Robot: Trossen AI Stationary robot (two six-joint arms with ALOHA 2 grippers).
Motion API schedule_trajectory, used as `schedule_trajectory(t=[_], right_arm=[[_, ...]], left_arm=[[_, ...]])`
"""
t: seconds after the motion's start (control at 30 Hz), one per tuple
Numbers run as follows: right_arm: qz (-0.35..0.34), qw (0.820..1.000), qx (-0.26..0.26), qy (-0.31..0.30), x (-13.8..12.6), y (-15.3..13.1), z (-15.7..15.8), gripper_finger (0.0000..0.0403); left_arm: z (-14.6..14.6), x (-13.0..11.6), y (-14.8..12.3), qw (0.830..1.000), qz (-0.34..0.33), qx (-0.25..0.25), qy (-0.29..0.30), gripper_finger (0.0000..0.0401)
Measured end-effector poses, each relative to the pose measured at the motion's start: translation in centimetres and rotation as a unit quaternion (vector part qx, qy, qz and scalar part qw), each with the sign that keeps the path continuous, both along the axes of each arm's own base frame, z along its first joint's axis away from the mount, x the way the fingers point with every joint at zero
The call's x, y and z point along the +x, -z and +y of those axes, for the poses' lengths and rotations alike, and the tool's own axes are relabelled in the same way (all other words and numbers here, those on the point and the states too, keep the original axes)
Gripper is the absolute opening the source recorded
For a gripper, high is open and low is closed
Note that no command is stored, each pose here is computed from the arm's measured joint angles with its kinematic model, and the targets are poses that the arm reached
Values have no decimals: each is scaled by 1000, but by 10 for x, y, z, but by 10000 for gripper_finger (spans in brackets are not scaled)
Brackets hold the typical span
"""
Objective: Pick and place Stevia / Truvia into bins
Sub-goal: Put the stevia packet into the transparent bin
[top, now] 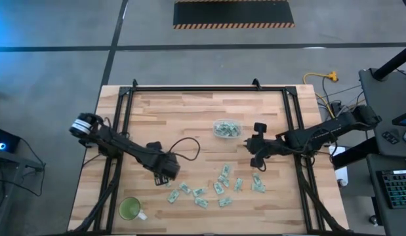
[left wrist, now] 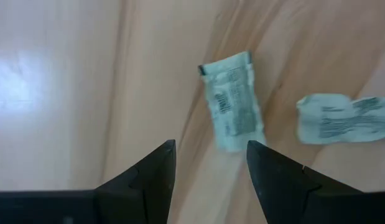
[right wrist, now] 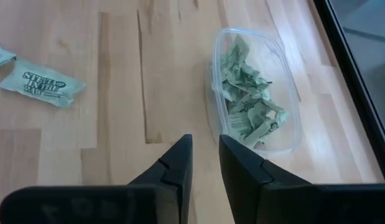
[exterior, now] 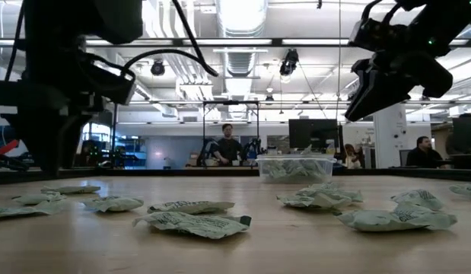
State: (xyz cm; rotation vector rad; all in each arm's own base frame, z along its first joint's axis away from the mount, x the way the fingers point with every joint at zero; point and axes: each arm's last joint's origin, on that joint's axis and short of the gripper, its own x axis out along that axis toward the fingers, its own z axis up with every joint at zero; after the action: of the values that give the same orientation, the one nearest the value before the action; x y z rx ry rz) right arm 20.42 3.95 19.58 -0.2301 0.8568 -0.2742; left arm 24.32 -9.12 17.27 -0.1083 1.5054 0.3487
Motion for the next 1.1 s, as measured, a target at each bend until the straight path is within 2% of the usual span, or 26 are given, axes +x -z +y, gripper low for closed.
schedule_trajectory(t=[0.2, 0.57, 0.93, 1.1], right_arm=[[-2, 1000, 0, 0, 0, 0, 0, 63], [-14, 1000, 3, 0, 2, -2, 1, 60], [-25, 1000, 6, 0, 4, -3, 1, 60], [-28, 1000, 6, -1, 4, -3, 1, 56]], left_arm=[[0, -6, 0, 997, -73, -29, 5, 180], [9, -28, 15, 987, -147, -59, 2, 180], [11, -36, 31, 989, -131, -66, -19, 179], [11, -36, 31, 989, -130, -66, -20, 148]])
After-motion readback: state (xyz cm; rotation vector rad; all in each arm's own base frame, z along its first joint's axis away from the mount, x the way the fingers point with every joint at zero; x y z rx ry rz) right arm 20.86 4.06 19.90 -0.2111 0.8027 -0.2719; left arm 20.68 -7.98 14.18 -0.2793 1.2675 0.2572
